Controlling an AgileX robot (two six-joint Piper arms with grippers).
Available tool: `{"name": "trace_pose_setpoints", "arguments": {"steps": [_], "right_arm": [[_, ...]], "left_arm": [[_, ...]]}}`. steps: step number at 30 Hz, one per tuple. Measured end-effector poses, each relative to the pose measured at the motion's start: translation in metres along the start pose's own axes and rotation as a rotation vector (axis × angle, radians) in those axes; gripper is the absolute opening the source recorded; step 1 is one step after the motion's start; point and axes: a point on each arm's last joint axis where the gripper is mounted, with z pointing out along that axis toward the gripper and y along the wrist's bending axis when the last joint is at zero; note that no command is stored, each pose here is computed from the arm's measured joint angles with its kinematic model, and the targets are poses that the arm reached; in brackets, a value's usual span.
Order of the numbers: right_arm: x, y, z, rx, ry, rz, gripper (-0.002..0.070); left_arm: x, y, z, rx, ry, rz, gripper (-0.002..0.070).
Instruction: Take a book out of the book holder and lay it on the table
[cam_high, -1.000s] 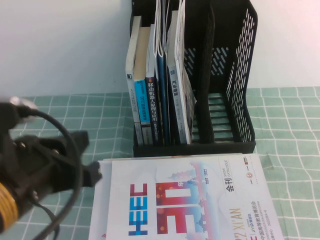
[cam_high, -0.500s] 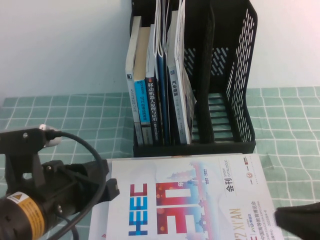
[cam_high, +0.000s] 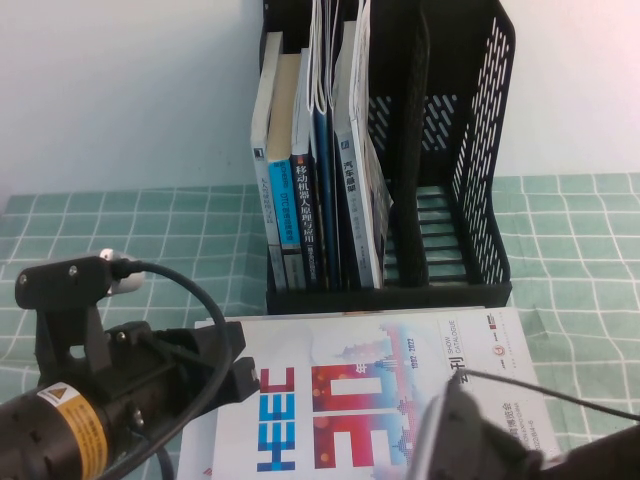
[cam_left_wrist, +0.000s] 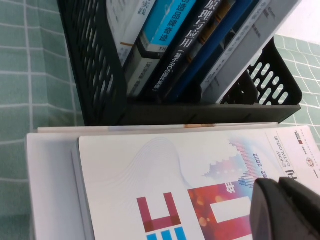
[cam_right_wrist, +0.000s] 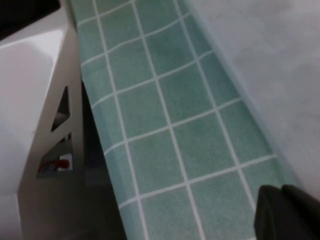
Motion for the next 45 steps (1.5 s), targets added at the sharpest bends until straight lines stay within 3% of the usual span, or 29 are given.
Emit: {"name": "trace_pose_setpoints", "arguments": {"steps": [9,17,23,28,33,39,43,45], "right_arm": [[-0.008,0.0,0.038,-0.022,0.086,-0.066,-0.0002],[-0.012,-0.009,0.04,0.112,0.064,-0.141,-0.0002],[-0.026,-0.003,0.032,0.087,0.01,-0.197,-0.0002],[-0.052,0.012,-0.009,0.149,-0.158,-0.317,-0.0002],[-0.074,0.025,-0.081,0.399,-0.4,-0.476,-0.0002],[-0.07,0.028,-0.152,0.617,-0.588,-0.516,-0.0002],[-0.06,0.035,-0.181,0.66,-0.654,-0.524,-0.0002],[-0.054,0.047,-0.187,0.602,-0.669,-0.559,-0.0002]], "left_arm": [[0.0,0.0,0.0,0.0,0.0,0.002,-0.0003],[0.0,0.0,0.0,0.002,0.0,0.001,-0.0003],[0.0,-0.002,0.0,0.021,0.0,0.007,-0.0003],[-0.004,-0.01,-0.006,0.106,-0.028,0.065,-0.0003],[-0.023,-0.024,-0.029,0.205,-0.134,0.119,-0.0003],[-0.039,-0.025,-0.07,0.23,-0.298,0.188,-0.0003],[-0.044,-0.021,-0.101,0.254,-0.396,0.121,-0.0003],[-0.045,-0.016,-0.114,0.263,-0.423,0.024,-0.0003]]}}
